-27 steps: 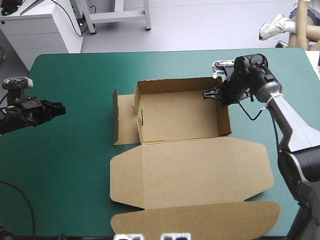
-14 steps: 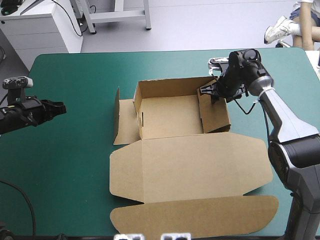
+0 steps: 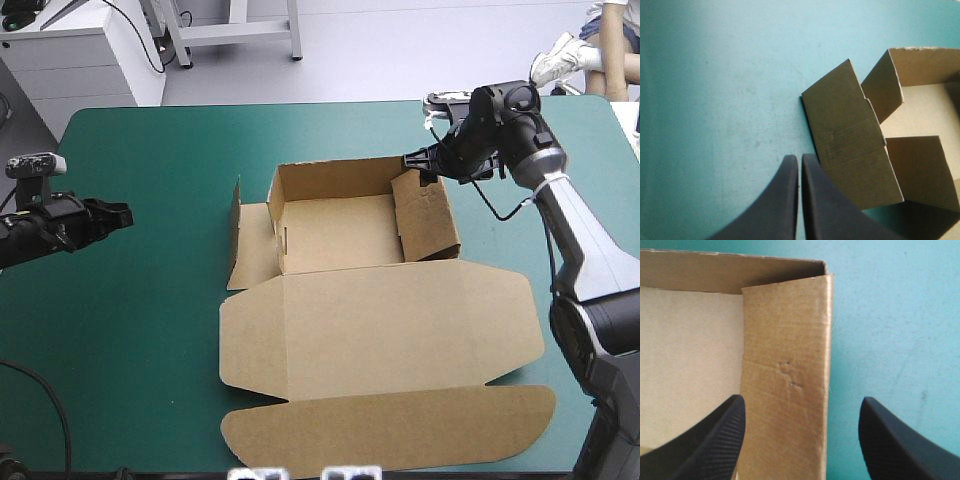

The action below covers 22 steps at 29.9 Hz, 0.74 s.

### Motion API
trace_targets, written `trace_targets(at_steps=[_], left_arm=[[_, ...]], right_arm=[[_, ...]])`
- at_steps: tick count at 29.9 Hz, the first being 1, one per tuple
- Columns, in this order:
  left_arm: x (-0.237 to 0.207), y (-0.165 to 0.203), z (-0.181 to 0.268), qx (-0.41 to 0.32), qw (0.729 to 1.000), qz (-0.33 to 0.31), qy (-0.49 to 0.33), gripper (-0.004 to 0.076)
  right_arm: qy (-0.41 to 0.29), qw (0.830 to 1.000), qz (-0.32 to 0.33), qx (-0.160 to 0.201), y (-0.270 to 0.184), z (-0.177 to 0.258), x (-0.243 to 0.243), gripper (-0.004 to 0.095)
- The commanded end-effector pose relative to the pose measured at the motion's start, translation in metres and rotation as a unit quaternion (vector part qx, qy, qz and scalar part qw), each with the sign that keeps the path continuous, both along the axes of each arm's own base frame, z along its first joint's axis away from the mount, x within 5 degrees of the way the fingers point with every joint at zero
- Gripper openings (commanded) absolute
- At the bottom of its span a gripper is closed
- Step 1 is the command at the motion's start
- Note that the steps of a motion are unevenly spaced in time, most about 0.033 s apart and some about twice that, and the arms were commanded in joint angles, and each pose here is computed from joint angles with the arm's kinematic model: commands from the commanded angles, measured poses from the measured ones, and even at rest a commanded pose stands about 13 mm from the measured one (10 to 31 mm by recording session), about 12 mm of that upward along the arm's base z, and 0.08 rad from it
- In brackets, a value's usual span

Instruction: Fold the box

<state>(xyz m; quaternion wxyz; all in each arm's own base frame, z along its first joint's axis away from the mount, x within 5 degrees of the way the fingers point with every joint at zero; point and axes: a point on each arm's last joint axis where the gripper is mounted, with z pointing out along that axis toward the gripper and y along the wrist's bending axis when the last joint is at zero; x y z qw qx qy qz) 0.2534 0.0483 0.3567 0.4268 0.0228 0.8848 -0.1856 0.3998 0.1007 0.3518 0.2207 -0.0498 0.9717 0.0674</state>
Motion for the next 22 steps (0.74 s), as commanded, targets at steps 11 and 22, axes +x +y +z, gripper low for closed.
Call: trace_targets(at_steps=[11,22], left_arm=[[-0.001,-0.004,0.019,-0.018,0.999,0.008,-0.042,0.0008],[-0.001,-0.003,0.019,-0.017,0.999,0.012,-0.045,0.0008]], right_arm=[[0.043,0.999,0.015,-0.01,-0.009,-0.008,-0.038,0.0609],[0.088,0.996,0.026,-0.01,-0.002,-0.043,-0.021,0.0602]])
